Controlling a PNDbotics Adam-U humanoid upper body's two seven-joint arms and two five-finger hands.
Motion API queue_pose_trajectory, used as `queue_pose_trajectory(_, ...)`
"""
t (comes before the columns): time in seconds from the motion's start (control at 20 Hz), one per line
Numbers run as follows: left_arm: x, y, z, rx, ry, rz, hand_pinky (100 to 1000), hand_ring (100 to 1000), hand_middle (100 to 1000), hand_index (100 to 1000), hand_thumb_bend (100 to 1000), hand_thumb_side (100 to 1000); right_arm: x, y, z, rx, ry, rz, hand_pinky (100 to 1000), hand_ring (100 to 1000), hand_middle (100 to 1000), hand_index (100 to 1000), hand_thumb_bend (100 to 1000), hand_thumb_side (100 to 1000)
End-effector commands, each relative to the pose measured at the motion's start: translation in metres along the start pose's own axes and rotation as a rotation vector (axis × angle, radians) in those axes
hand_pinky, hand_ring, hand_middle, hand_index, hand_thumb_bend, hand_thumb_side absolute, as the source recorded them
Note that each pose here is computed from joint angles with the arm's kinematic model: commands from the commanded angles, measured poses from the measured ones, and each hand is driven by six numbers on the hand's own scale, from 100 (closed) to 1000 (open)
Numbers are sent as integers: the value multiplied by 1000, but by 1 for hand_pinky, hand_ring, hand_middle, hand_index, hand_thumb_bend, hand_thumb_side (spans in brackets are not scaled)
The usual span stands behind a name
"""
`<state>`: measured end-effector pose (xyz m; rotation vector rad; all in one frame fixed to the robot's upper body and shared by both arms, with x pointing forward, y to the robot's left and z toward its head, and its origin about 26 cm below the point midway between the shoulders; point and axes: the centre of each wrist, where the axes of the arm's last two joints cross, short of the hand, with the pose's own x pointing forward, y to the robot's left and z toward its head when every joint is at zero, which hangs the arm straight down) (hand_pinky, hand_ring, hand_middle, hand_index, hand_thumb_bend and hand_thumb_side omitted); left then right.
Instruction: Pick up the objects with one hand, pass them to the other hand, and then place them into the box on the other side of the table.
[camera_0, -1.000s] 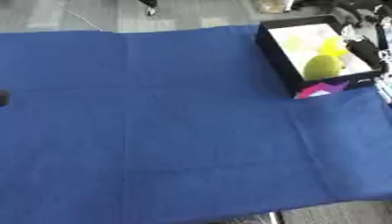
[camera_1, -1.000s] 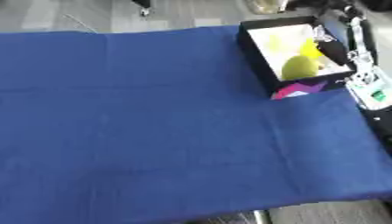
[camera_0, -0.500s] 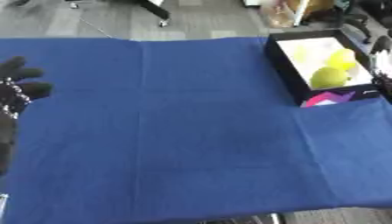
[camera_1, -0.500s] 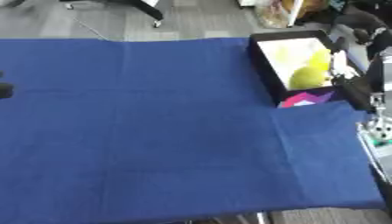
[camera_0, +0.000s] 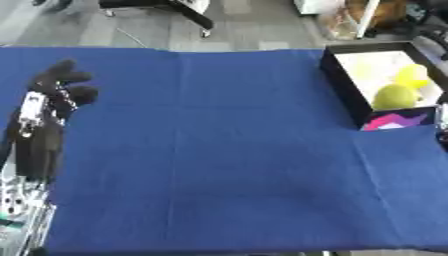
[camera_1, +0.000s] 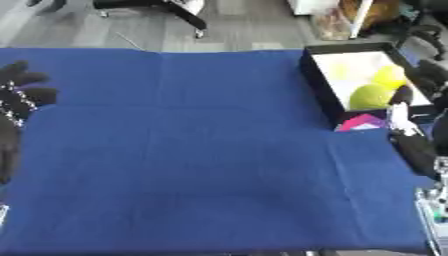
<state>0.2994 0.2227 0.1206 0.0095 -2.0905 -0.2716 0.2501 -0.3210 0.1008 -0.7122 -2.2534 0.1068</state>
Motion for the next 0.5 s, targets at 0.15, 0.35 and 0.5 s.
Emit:
queue_pose_trajectory(0.15, 1, -4, -1, 28, -8, -20, 743, 674, 705, 880, 100, 959, -3, 11, 10, 21, 27, -5, 892, 909, 692, 813, 100, 470)
queue_pose_trajectory(0.35, 1, -6, 0, 51, -10, -9, 736, 666, 699, 875, 100, 939, -9, 16, 17, 23, 57, 0, 892, 909, 687, 806, 100, 470)
queue_pose_trajectory(0.5, 0, -7, 0, 62, -8, 4, 734, 660, 694, 871, 100, 927, -12, 17, 18, 8, 67, 5, 891, 908, 685, 802, 100, 470)
